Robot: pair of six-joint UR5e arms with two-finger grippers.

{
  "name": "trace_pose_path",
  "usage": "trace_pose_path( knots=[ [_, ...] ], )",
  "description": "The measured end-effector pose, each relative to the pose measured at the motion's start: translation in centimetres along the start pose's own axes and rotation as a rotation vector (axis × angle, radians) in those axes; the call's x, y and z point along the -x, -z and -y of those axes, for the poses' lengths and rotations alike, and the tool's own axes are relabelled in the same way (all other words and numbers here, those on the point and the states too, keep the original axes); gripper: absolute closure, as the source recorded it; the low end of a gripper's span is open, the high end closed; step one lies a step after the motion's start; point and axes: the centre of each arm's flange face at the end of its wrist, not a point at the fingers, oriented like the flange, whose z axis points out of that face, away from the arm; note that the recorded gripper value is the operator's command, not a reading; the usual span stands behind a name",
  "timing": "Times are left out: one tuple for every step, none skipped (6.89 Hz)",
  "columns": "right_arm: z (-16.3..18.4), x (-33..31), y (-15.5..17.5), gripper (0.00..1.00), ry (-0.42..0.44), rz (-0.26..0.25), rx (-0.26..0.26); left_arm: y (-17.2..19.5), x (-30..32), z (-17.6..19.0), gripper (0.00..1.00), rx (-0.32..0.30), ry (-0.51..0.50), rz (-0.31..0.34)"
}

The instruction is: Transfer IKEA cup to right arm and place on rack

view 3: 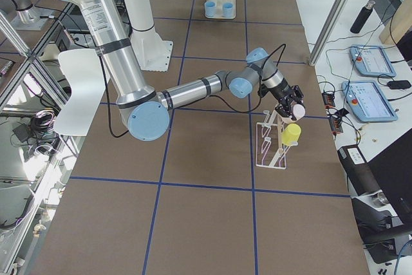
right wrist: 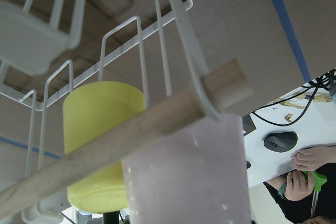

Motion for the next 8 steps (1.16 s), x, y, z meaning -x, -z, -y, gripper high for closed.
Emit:
trace_pose_path(
  knots=[
    [0.5,0.1,-0.3,0.54,0.004,0.005,0.002,-0.1,0.1,0.0,0.0,0.002,0.001,0.001],
    [1.0,0.1,-0.4,0.46,0.008,0.008,0.004,-0.2,0.1,0.0,0.0,0.003,0.002,0.001],
    [1.5,0.1,-0.4,0.35,0.014,0.009,0.009,-0.3,0.2,0.1,0.0,0.004,0.002,0.001],
    [2.0,0.0,-0.4,0.17,0.022,0.008,0.015,-0.3,0.2,0.1,0.0,0.004,0.002,0.001],
    [2.2,-0.1,-0.4,0.07,0.029,0.007,0.017,-0.3,0.2,0.1,0.0,0.004,0.002,0.001],
    [2.3,-0.1,-0.4,0.06,0.033,0.007,0.018,-0.3,0.2,0.1,0.0,0.004,0.002,0.001],
    [2.4,-0.1,-0.4,0.06,0.036,0.007,0.018,-0.3,0.2,0.1,0.0,0.005,0.003,0.001],
    [2.4,-0.1,-0.4,0.06,0.036,0.007,0.018,-0.4,0.2,0.1,0.0,0.005,0.003,0.001]
  ],
)
